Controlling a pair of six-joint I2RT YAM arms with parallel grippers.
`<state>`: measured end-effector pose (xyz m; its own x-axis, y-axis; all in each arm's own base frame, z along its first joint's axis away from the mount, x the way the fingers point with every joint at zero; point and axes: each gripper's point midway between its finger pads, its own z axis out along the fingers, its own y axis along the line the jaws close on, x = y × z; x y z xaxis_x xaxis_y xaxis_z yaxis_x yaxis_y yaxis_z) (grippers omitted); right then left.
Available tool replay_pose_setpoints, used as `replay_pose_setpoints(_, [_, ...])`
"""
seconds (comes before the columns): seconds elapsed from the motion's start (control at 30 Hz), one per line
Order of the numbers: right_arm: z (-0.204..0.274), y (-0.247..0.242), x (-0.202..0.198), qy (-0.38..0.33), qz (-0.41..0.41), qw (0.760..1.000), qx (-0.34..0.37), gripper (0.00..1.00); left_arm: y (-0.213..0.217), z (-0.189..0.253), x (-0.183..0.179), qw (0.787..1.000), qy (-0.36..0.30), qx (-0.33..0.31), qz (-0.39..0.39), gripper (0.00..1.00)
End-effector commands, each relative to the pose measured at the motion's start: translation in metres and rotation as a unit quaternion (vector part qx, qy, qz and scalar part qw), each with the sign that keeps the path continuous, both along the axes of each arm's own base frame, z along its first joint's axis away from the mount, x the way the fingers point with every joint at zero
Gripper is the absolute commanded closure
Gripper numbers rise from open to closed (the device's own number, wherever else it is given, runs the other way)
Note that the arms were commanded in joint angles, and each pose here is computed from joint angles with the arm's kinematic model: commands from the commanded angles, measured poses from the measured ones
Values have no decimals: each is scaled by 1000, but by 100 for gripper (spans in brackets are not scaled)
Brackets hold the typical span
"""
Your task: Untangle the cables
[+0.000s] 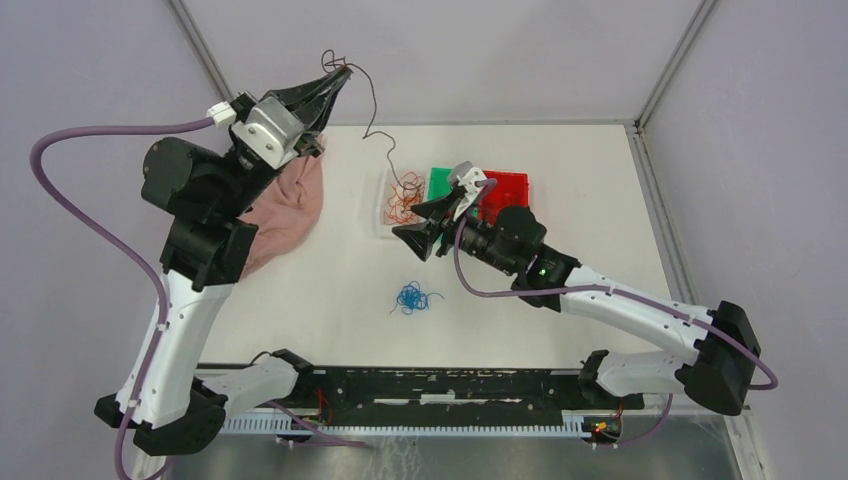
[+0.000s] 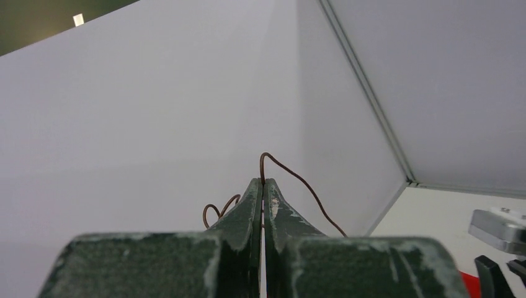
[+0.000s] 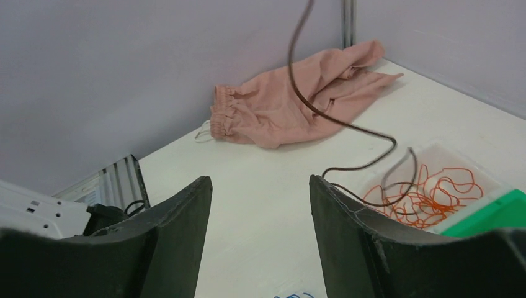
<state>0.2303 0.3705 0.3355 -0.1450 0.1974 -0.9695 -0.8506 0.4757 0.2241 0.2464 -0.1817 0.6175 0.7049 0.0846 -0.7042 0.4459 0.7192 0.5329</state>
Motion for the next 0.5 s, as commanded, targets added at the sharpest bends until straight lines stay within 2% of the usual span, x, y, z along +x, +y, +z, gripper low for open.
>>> replay_pose_setpoints(0.0, [6, -9, 21, -18, -61, 998, -15, 35, -9, -1, -24, 998, 22, -11, -65, 97])
replay_pose_setpoints(0.17, [-4, -6, 33, -18, -82, 996, -40, 32, -18, -11, -25, 995, 41, -5, -92, 97])
replay_pose_setpoints(0.3, [-8, 7, 31, -11, -57, 998, -37, 32, -19, -13, -26, 994, 45, -5, -97, 97])
replay_pose_setpoints(0.47, [1, 26, 10, 1, 16, 1000, 3, 33, -18, -15, -26, 995, 43, -2, -94, 97])
